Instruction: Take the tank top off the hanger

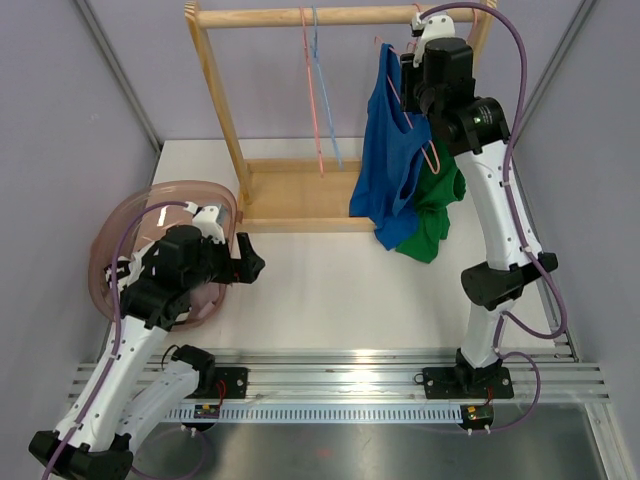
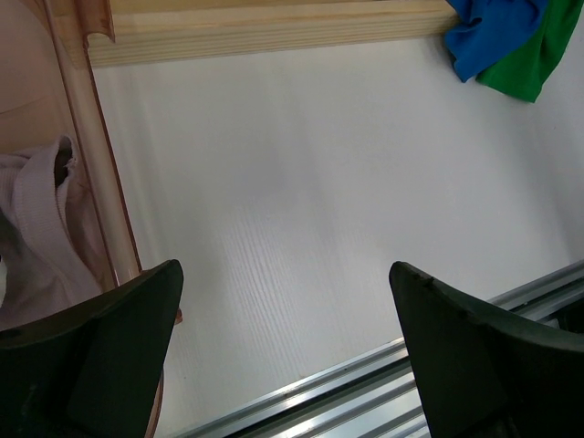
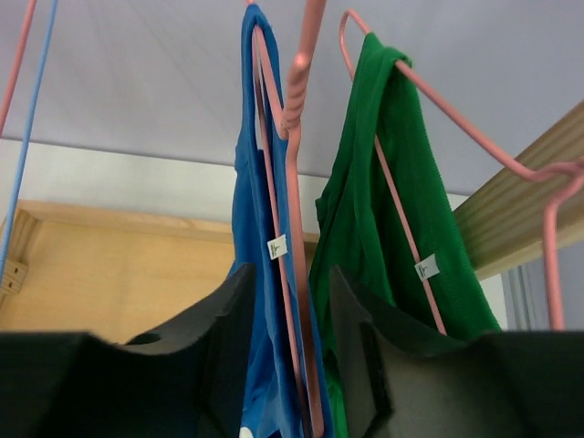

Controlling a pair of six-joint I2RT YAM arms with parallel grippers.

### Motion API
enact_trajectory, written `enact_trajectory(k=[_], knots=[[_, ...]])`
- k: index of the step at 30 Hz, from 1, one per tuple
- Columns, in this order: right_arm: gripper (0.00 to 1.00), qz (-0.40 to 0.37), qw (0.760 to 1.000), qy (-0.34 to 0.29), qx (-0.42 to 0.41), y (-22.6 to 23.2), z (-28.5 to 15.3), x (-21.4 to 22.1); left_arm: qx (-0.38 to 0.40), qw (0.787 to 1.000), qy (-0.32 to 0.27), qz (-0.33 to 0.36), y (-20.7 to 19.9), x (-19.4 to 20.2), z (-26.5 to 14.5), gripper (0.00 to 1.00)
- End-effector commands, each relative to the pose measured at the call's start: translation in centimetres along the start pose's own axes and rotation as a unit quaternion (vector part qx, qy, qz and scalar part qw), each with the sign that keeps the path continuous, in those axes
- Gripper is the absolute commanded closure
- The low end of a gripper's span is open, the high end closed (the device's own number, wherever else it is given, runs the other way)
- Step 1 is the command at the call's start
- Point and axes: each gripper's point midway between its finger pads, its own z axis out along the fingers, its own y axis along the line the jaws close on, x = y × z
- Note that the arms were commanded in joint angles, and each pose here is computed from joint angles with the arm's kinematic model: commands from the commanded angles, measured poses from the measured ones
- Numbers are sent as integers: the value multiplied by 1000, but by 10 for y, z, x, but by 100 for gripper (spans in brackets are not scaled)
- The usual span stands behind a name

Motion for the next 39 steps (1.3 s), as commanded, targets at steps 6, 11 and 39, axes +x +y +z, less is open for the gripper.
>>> enact_trajectory(k=[6,11,39], knots=[[93,2,999,-26,-45,6,-5,-18,-3,1000,-10,1,0,-6,3,1],[100,27,997,-56,-56,7,-16,-37,-4,1000,-11,1,0,-6,3,1],[100,113,970,7,-216,18,-187,58,69,993,-97,1,-33,-38,-39,1]])
